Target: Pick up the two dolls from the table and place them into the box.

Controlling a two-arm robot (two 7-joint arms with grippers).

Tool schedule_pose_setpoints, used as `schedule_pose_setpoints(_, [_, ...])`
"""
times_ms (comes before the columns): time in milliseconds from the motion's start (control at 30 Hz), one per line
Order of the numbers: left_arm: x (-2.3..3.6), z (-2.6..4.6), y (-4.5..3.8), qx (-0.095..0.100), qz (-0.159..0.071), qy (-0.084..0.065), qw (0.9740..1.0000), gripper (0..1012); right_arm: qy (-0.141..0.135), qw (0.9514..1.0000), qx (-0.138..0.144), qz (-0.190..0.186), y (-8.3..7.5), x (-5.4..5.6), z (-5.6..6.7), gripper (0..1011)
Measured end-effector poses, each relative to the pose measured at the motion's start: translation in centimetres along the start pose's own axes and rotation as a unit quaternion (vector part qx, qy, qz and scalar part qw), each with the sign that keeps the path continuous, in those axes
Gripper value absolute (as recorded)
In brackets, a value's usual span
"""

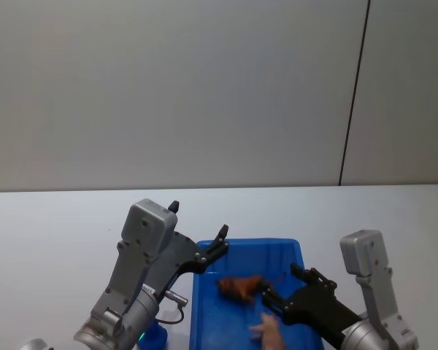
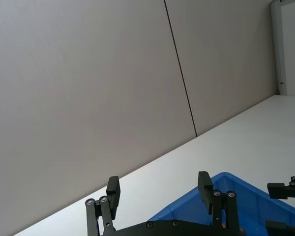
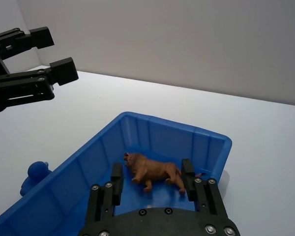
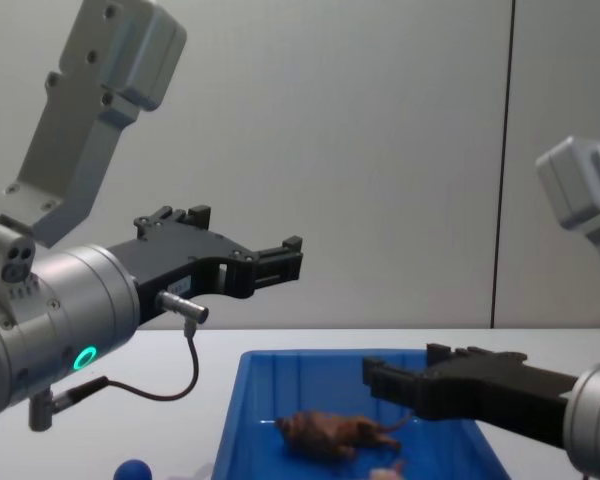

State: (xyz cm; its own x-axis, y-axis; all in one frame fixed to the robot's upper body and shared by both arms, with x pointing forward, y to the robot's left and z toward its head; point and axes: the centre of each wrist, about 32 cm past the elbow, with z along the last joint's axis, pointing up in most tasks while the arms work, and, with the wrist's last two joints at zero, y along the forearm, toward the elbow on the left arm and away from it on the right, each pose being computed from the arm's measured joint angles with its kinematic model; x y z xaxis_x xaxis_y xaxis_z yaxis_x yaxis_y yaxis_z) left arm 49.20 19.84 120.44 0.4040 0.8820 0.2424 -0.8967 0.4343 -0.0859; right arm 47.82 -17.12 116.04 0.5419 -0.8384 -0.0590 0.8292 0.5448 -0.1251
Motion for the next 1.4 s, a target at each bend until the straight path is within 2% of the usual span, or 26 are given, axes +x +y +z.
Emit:
schedule_pose_setpoints(200, [0.0,0.0,0.0,0.0,0.0,0.0,1.0,1001,0.004,0.9999,0.0,-0.013,0.0,0.1,-0.2,858])
schedule_pose_setpoints(367, [0.0,0.0,0.0,0.0,0.0,0.0,1.0,1001,0.004,0.9991,0.007,-0.043,-0.6,0.2,-0.5,994])
schedule_pose_setpoints(633, [0.0,0.0,0.0,0.0,0.0,0.0,1.0,1001,0.004,0.9959,0.018,-0.089,-1.8,0.4,-0.8,1001])
schedule_pose_setpoints(933, [0.0,0.0,0.0,0.0,0.0,0.0,1.0,1001,0.006,0.9887,0.029,-0.147,-3.7,0.5,-1.2,1001])
schedule_pose_setpoints(1200, [0.0,0.0,0.0,0.0,0.0,0.0,1.0,1001,0.007,0.9845,0.033,-0.172,-4.5,0.6,-1.4,1001])
schedule_pose_setpoints(1400, [0.06,0.07,0.2,0.008,0.002,0.0,1.0,1001,0.008,0.9823,0.035,-0.184,-4.9,0.6,-1.5,1001])
